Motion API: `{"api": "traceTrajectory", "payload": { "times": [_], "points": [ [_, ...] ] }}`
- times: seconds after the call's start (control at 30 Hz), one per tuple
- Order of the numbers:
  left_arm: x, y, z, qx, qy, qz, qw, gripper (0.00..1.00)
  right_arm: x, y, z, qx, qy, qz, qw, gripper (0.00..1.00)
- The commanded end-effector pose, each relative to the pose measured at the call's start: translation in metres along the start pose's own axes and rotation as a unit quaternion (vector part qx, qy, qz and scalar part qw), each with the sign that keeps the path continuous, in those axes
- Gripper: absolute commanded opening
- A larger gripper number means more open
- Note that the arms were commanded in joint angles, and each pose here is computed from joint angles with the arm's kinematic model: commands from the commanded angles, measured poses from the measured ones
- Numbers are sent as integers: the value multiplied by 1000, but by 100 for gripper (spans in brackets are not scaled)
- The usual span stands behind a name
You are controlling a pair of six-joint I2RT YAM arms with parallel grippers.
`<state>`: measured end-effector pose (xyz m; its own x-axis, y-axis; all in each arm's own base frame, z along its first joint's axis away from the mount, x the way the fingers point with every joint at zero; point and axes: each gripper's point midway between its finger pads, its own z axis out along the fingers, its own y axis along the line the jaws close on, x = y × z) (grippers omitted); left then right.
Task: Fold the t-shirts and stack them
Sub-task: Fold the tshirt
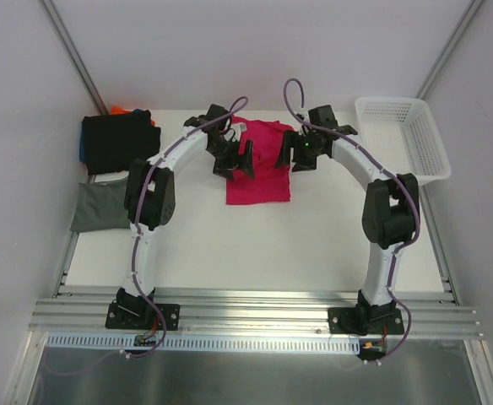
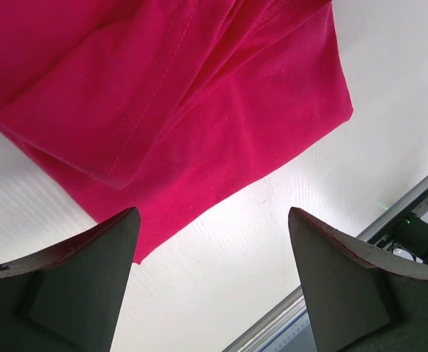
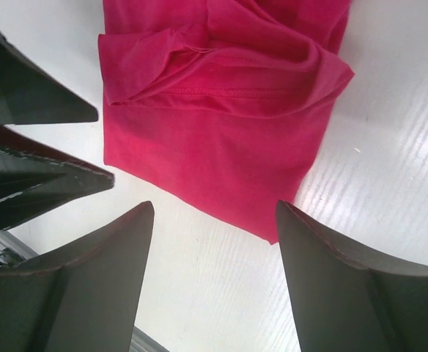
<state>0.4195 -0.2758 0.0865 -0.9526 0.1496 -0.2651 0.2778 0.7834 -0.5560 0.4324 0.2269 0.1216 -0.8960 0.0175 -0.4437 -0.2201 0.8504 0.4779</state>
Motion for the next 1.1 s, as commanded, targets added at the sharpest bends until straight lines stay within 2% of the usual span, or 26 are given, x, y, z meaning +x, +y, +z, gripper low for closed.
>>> {"api": "traceTrajectory", "payload": {
  "times": [0.0, 0.33, 0.67, 1.07],
  "points": [
    [-8, -8, -38, -4, -32, 12, 999, 83, -17, 13, -27, -18, -36, -2, 999, 71],
    [-15, 22, -17, -19, -21, -2, 1000, 82, -20, 9, -31, -9, -45, -9, 999, 71],
    [-16, 32, 4, -13, -7, -16, 1000, 79, -19, 3, -34, 2, -48, -12, 999, 71],
    [-21, 34, 9, -10, -10, -19, 1000, 62, -22, 2, -31, 6, -52, -13, 999, 72]
  ]
}}
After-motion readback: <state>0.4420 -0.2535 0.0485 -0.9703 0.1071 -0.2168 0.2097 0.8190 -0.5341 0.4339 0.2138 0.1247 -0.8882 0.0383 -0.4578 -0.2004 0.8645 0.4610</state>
